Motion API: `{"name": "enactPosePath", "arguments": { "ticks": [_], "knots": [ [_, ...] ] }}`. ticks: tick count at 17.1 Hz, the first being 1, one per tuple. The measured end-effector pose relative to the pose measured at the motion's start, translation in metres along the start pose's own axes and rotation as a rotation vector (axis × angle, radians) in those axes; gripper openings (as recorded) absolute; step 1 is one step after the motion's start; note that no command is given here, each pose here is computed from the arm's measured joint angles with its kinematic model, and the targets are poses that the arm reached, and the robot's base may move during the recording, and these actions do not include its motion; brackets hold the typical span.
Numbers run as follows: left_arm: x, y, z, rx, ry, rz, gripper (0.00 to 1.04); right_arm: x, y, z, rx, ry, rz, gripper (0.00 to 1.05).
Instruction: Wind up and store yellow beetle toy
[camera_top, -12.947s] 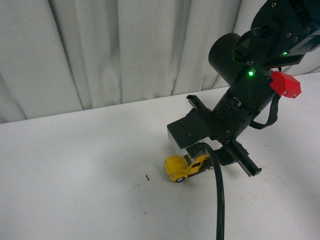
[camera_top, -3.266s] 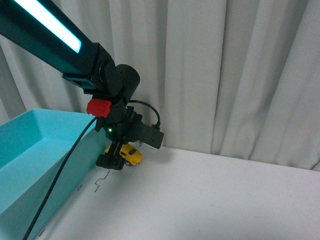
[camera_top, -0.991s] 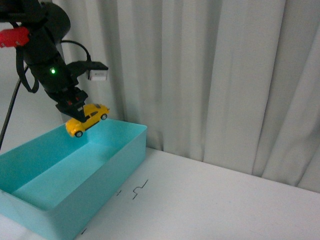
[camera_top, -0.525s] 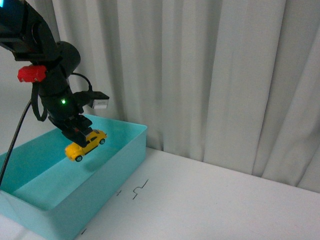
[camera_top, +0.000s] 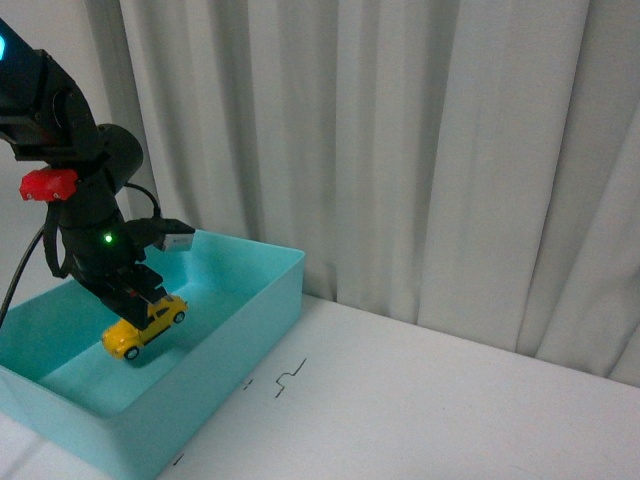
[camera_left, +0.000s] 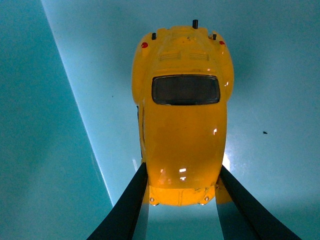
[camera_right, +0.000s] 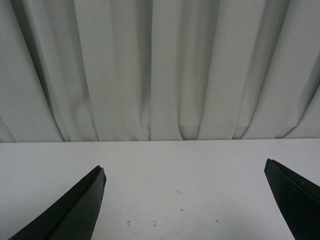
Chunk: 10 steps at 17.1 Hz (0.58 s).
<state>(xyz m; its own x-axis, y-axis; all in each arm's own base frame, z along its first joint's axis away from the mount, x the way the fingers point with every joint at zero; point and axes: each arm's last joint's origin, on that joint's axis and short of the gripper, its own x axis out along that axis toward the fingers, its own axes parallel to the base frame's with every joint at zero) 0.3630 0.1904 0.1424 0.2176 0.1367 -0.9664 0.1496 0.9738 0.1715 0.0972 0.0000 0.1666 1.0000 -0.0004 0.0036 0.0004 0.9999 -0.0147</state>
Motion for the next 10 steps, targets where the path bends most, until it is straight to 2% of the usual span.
{"name": "enactPosePath", "arguments": {
  "ticks": [6,8,10],
  "knots": [
    [0.01,-0.009,0.007,0.021,-0.012,-0.004,0.32,0.0,0.0,0.0,0.0,0.0,0.0,0.98],
    [0.014,-0.011,0.006,0.024,-0.008,-0.016,0.6,0.0,0.0,0.0,0.0,0.0,0.0,0.98],
    [0.014,-0.011,0.007,0.019,-0.018,-0.03,0.79,0.0,0.0,0.0,0.0,0.0,0.0,0.98]
  ]
}}
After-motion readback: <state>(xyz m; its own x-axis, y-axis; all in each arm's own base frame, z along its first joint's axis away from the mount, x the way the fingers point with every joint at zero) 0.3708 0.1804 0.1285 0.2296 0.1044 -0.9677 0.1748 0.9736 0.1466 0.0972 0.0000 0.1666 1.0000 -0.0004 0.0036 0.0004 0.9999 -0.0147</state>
